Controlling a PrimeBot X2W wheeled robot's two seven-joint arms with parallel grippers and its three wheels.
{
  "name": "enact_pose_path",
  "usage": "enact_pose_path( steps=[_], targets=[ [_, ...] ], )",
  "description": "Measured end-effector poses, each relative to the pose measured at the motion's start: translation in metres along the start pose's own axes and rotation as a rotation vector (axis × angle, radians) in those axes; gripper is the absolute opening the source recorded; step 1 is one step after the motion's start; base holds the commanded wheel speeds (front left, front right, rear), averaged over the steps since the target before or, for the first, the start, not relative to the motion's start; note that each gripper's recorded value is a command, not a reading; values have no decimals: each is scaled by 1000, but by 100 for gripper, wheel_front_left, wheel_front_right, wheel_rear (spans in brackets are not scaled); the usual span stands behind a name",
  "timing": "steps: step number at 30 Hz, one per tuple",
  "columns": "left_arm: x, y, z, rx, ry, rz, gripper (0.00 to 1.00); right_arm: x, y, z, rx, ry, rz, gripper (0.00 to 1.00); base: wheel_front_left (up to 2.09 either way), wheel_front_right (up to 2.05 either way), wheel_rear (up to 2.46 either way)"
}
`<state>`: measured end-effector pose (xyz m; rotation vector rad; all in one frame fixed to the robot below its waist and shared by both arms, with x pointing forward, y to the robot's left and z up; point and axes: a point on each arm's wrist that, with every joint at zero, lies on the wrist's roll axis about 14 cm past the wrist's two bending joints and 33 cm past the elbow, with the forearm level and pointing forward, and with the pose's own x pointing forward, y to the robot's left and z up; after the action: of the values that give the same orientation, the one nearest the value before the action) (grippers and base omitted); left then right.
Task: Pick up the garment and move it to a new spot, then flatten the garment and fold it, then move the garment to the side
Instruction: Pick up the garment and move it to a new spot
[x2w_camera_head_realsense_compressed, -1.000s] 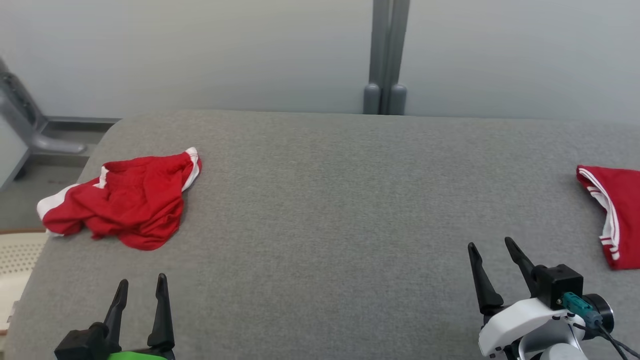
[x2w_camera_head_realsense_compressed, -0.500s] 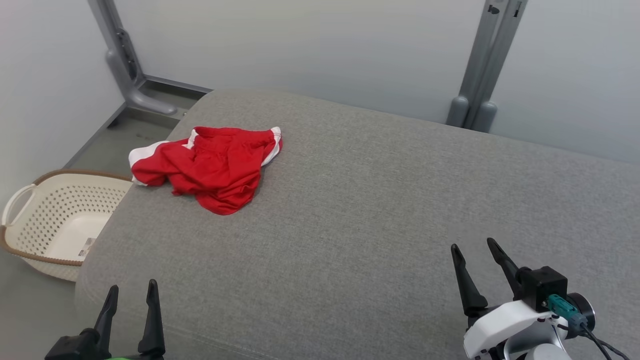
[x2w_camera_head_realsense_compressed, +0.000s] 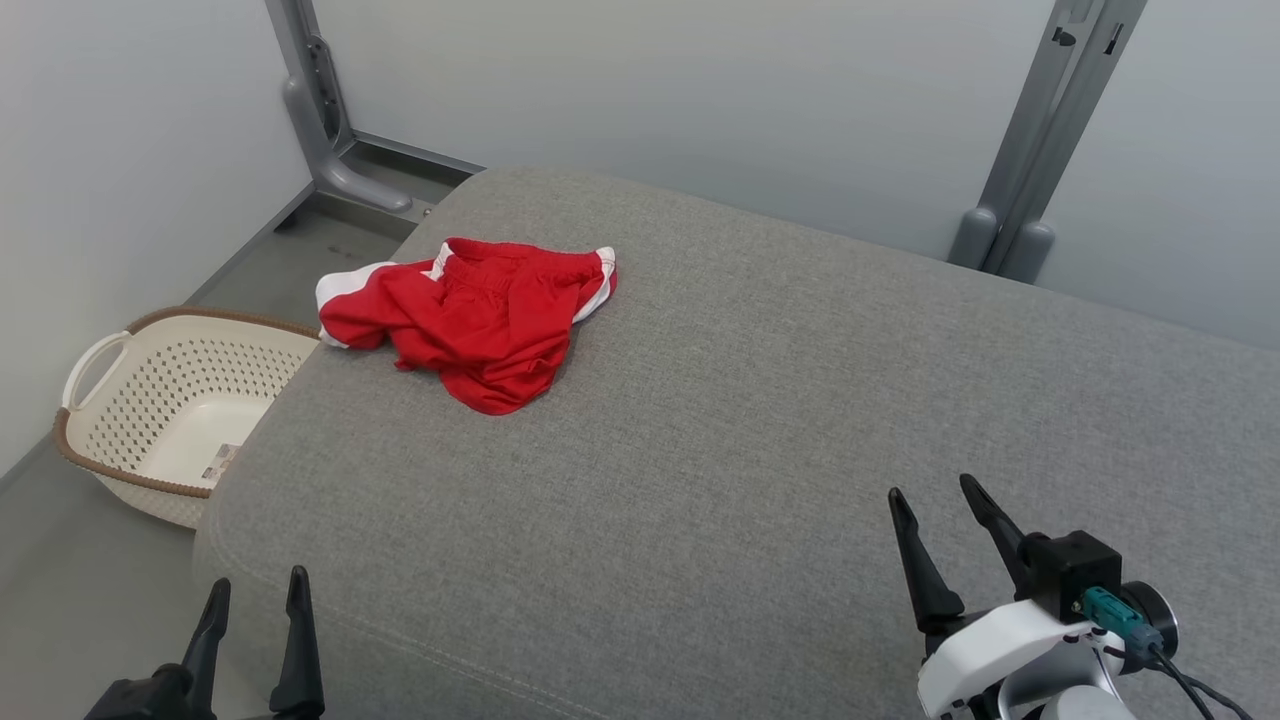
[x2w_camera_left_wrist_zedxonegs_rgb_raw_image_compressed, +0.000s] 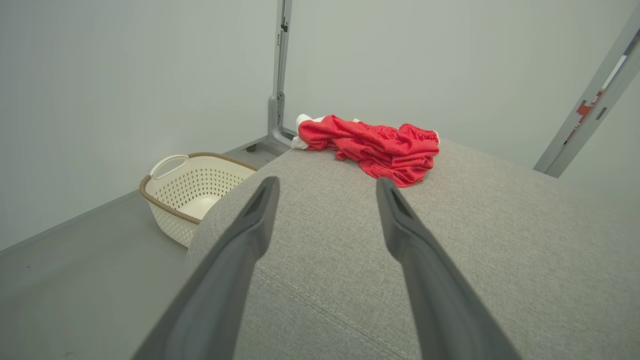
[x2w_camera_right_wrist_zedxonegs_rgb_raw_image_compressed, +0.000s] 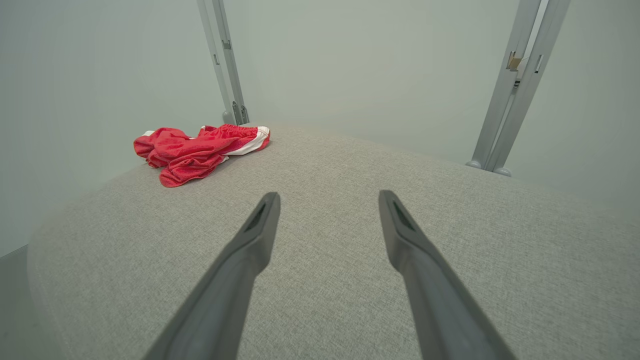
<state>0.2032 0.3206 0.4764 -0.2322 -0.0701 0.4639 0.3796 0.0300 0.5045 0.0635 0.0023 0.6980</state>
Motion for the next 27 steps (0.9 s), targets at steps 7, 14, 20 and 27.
enact_pose_path(
  steps=[7, 14, 20, 27],
  targets=[
    [3, -4, -2, -12, 6, -6, 100, -3, -6, -2, -3, 10, -13, 100, 0, 0, 0],
    [32, -19, 4, -21, 3, -45, 100, -7, -20, -5, -19, 31, -32, 100, 0, 0, 0],
    [91, -38, 8, -45, 35, -73, 100, 2, -36, 1, -57, 36, -24, 100, 0, 0, 0],
    [175, -55, 0, -62, 156, -67, 100, 9, -66, 3, -99, 47, -41, 100, 0, 0, 0]
  ],
)
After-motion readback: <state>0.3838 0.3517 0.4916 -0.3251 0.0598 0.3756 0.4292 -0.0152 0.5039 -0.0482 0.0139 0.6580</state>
